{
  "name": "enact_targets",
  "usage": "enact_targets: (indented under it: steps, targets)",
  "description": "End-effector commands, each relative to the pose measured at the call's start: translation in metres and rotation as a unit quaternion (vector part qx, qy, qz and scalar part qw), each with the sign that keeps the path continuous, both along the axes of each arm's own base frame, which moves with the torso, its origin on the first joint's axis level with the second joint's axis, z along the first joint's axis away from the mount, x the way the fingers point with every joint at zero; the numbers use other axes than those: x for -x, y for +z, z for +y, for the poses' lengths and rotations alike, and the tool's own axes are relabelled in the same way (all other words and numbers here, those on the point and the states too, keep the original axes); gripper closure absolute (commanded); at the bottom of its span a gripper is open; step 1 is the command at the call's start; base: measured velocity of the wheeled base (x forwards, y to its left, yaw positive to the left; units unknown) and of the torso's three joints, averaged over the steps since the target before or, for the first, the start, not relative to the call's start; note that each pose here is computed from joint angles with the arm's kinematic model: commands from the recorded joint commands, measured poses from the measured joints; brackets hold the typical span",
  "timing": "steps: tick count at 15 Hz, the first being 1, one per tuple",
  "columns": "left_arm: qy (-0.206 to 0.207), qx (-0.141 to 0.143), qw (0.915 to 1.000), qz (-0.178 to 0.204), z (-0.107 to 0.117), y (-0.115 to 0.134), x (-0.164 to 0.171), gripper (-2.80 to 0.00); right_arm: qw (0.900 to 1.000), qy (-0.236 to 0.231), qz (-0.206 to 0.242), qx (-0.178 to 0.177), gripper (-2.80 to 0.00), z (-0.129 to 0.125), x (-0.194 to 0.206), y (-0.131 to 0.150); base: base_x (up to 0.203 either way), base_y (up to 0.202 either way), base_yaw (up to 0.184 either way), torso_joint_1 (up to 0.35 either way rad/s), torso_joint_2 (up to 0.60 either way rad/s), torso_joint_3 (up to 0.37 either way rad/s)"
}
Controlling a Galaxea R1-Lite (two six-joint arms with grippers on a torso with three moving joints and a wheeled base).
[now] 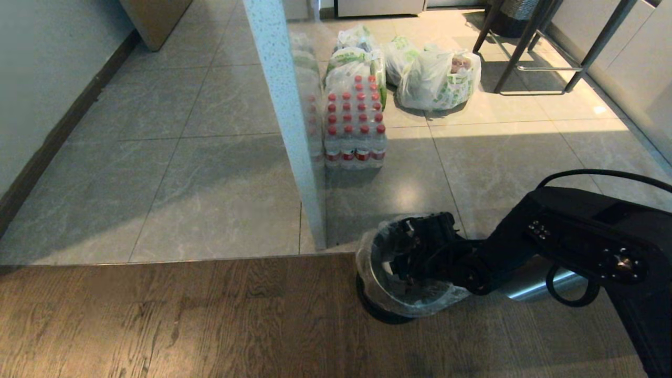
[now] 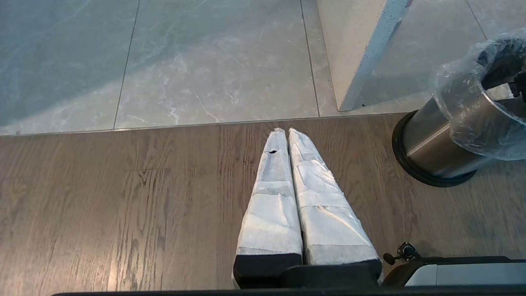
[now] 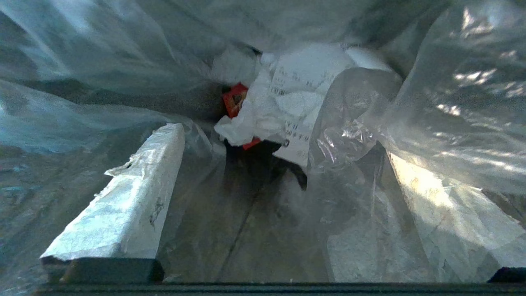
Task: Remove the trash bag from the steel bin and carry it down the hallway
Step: Pick up the trash bag
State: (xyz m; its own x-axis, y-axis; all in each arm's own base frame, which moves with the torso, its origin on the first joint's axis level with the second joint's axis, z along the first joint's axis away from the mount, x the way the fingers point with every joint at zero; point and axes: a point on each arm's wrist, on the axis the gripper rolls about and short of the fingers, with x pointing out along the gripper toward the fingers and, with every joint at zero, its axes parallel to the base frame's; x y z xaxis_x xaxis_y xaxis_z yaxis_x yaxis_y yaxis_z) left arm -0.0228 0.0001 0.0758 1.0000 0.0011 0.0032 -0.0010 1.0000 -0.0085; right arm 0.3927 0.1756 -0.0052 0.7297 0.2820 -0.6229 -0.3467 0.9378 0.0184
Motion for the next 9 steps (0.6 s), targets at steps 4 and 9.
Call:
enact_targets:
  steps: [4, 9]
  targets:
    - [0.0, 0.0, 1.0, 0.001, 0.0, 0.0, 0.0, 0.0, 1.0, -0.001, 0.002, -0.016, -2.8, 0.009, 0.001, -0.004, 0.0, 0.0, 0.0, 0.0, 0.0, 0.0]
    - [0.0, 0.0, 1.0, 0.001, 0.0, 0.0, 0.0, 0.0, 0.994, -0.044, 0.015, -0.104, -2.8, 0.029, -0.001, 0.012, 0.0, 0.0, 0.0, 0.0, 0.0, 0.0]
